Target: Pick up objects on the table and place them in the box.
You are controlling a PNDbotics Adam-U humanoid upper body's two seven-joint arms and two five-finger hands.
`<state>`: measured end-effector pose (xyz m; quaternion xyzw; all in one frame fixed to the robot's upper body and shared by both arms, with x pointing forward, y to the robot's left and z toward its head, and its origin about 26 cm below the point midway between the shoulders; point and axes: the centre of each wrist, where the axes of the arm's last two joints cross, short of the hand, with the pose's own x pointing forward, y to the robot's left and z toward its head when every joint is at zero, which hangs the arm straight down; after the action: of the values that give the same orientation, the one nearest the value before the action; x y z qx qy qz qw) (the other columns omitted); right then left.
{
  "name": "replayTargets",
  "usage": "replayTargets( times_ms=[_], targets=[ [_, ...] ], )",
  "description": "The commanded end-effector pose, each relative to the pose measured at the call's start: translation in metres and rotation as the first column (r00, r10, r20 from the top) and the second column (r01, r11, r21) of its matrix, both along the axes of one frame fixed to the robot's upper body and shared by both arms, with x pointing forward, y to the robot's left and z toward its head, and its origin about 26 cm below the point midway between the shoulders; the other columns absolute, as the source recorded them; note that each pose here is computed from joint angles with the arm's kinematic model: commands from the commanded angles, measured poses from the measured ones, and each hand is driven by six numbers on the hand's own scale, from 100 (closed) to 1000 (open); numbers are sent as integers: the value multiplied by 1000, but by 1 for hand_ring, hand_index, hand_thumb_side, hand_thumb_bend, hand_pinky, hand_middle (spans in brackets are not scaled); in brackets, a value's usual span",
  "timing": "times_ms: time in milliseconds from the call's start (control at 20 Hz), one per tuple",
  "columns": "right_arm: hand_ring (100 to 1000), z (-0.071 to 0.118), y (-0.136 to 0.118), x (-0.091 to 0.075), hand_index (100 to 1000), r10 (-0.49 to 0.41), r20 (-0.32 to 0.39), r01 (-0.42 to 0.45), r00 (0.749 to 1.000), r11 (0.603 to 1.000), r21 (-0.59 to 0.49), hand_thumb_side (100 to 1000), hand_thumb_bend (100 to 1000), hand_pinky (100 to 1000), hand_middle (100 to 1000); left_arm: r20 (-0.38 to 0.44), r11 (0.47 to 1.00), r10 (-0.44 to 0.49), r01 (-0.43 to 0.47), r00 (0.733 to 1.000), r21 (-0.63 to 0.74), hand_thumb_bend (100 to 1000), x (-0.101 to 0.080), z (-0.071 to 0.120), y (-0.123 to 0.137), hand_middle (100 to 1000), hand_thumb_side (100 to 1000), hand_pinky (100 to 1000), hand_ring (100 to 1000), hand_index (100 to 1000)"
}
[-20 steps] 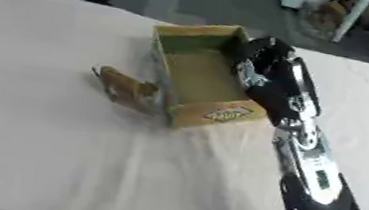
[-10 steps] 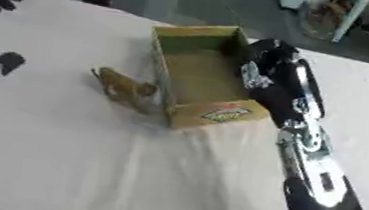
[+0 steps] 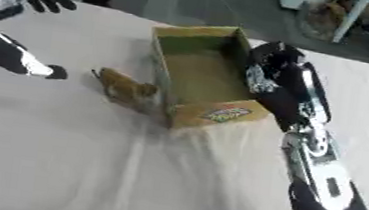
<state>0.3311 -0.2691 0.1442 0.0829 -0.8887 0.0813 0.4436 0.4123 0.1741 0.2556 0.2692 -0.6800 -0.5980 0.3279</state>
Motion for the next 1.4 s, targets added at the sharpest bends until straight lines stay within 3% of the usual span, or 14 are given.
replayTargets(
  times_ms=[50, 500, 950, 1400],
  targets=[
    [459, 8, 0, 0, 523, 18, 25, -18, 1000, 1000, -13, 115, 100, 435, 446, 24, 999, 23, -23, 999, 34, 719, 16, -3, -10, 752, 177, 748, 755, 829],
    [458, 9, 5, 1, 522, 48, 24, -47, 999, 999, -19, 115, 100, 434, 445, -39, 997, 34, -31, 999, 70, 643, 49, -45, -33, 731, 101, 731, 729, 824],
    [457, 9, 8, 2, 522, 62, 24, -62, 998, 998, -19, 117, 100, 434, 445, -96, 994, 60, -50, 994, 98, 625, 59, -76, -38, 722, 115, 720, 722, 812],
    [457, 10, 9, 2, 522, 67, 25, -66, 997, 998, -19, 118, 100, 434, 444, -134, 989, 100, -84, 986, 125, 600, 63, -94, -31, 700, 132, 708, 701, 797]
  ],
)
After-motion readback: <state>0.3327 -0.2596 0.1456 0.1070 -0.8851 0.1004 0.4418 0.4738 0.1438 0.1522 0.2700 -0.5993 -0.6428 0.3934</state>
